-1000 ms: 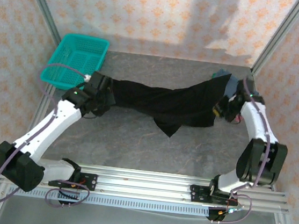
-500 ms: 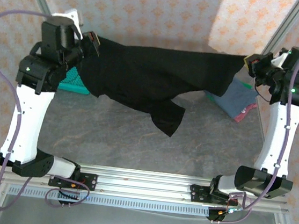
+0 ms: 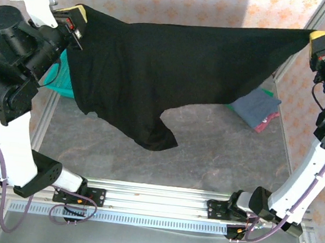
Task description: Fold and stack the t-shirts
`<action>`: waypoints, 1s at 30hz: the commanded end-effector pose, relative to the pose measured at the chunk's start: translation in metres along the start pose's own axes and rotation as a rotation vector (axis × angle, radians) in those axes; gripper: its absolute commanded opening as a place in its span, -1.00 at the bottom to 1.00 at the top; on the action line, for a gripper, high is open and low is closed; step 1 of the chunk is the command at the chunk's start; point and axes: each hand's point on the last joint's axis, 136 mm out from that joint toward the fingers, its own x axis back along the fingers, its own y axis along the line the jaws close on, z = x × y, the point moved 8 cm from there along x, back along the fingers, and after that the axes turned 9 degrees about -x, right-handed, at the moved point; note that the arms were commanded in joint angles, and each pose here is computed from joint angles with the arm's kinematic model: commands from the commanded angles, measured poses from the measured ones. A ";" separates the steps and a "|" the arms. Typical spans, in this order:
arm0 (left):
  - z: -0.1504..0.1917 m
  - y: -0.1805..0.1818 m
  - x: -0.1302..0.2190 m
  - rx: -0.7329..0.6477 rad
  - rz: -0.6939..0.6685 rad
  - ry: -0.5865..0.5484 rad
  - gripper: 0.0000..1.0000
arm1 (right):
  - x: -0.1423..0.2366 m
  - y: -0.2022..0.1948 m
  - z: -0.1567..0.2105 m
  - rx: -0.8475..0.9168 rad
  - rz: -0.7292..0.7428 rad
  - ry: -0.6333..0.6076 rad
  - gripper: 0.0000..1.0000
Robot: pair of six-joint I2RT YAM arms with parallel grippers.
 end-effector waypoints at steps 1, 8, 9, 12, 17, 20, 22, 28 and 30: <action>-0.013 0.006 0.011 -0.079 -0.053 -0.068 -1.00 | -0.002 0.005 -0.008 -0.111 -0.014 0.004 -1.00; -0.007 0.004 -0.021 -0.115 -0.047 -0.040 -1.00 | -0.025 -0.013 -0.026 -0.136 -0.008 0.022 -1.00; -0.005 0.004 -0.029 -0.115 -0.045 -0.033 -1.00 | -0.030 -0.017 -0.029 -0.145 -0.003 0.022 -1.00; 0.000 0.003 -0.052 -0.124 -0.049 -0.017 -1.00 | -0.042 -0.021 -0.040 -0.153 -0.030 0.033 -1.00; -0.003 0.008 -0.053 -0.135 -0.109 -0.038 -1.00 | -0.050 -0.028 -0.042 -0.149 -0.018 0.077 -1.00; -0.004 0.010 -0.040 -0.154 -0.124 -0.054 -1.00 | -0.045 -0.032 -0.035 -0.138 0.008 0.090 -1.00; -0.005 0.011 -0.027 -0.153 -0.128 -0.075 -1.00 | -0.038 -0.032 -0.028 -0.143 0.018 0.095 -1.00; -0.011 0.012 0.022 -0.127 -0.107 -0.144 -1.00 | -0.011 -0.040 0.002 -0.195 0.057 0.090 -1.00; -0.012 0.010 0.035 -0.113 -0.077 -0.167 -1.00 | 0.000 -0.044 0.014 -0.216 0.071 0.087 -1.00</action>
